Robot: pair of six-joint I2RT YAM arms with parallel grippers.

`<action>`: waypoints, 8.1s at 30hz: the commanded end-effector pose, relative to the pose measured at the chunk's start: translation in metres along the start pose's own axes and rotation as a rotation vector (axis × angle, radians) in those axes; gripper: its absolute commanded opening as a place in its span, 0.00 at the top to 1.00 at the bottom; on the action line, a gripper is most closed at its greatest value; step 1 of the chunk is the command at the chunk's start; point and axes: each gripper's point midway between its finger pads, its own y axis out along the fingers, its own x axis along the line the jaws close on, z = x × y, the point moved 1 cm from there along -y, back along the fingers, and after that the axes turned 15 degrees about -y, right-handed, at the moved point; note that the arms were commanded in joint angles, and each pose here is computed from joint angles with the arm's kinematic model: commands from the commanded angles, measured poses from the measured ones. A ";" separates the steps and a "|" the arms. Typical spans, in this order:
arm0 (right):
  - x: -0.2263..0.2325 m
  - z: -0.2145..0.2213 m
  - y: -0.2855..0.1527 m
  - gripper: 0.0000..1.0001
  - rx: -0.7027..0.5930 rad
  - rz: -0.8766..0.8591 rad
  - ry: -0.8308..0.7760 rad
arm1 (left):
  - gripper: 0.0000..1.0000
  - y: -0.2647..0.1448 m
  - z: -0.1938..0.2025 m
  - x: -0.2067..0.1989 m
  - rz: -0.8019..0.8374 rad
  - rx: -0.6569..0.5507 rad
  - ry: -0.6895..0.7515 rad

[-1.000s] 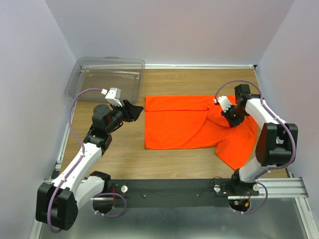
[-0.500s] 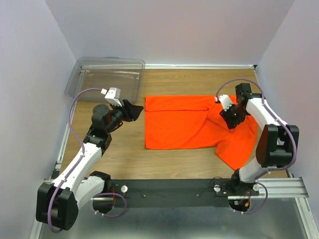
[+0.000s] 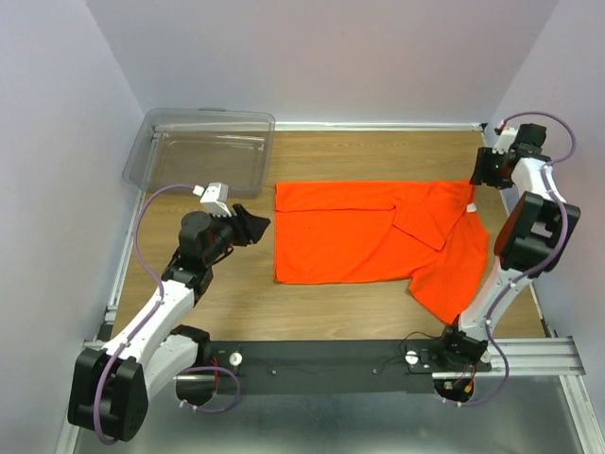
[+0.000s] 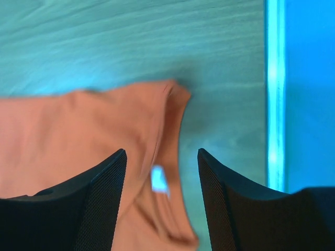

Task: Fold and stack the t-shirts
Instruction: Fold the tshirt

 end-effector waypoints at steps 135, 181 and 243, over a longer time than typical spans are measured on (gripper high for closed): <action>0.243 0.230 -0.183 0.46 0.360 -0.865 -1.261 | 1.00 0.028 0.077 0.088 -0.534 0.106 -0.209; 0.298 0.250 -0.152 0.55 0.743 -0.555 -1.195 | 1.00 0.023 0.068 0.064 -0.423 0.089 -0.218; 0.319 0.155 -0.180 0.44 0.344 -0.711 -1.293 | 1.00 0.027 0.054 0.050 -0.386 0.072 -0.191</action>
